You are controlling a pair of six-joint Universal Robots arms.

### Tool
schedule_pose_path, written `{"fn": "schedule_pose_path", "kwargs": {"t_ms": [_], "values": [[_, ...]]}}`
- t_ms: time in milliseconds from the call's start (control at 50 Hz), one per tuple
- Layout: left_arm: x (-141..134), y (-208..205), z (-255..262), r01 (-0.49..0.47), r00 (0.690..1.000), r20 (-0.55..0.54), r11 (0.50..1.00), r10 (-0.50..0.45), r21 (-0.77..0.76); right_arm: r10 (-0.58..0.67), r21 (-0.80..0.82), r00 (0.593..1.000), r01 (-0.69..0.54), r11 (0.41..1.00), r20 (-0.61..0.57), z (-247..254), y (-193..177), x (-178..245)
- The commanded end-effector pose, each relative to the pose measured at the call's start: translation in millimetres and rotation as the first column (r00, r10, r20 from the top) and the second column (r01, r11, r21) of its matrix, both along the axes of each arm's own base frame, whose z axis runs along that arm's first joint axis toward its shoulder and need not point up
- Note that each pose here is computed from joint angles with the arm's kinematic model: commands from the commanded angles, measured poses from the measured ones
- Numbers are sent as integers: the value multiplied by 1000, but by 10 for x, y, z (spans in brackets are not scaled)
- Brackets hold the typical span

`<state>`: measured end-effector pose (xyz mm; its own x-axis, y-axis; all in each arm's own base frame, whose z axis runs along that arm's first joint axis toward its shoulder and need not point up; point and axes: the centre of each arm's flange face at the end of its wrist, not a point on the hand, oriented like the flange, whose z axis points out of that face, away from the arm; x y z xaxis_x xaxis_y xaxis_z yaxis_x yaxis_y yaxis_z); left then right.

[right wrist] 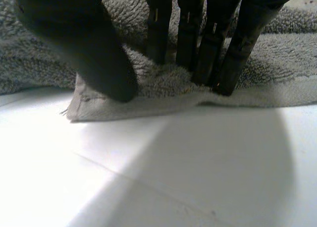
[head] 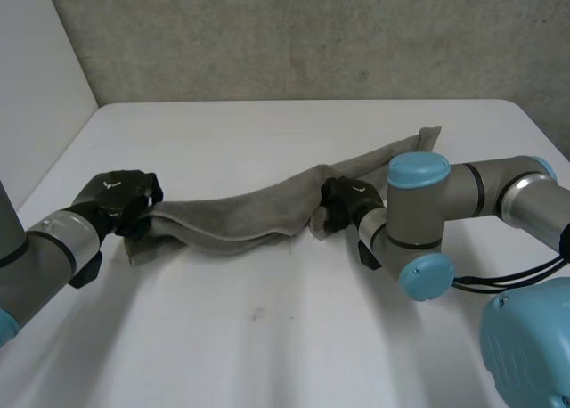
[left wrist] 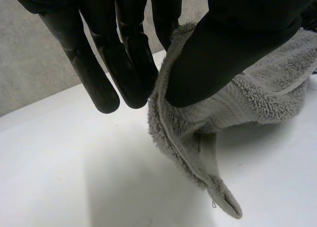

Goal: Fold the towel.

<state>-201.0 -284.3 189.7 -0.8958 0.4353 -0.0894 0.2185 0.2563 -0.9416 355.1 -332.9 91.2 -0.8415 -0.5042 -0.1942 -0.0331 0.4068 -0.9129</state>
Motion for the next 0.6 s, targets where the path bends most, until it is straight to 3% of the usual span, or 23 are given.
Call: {"fn": "schedule_pose_path", "kwargs": {"t_ms": [20, 300, 600], "values": [[-1, 1, 4, 1, 1000, -1, 1000, -1, -1, -1, -20, 1000, 1, 1000, 11, 75, -29, 16], [5, 1, 17, -2, 1000, 0, 1000, 2, -4, 6, -128, 998, 1, 992, 56, 743, -56, -95], [-2, 15, 8, 1, 1000, -1, 1000, -1, 1, 61, -26, 998, -62, 998, -30, 248, 217, -9]]}}
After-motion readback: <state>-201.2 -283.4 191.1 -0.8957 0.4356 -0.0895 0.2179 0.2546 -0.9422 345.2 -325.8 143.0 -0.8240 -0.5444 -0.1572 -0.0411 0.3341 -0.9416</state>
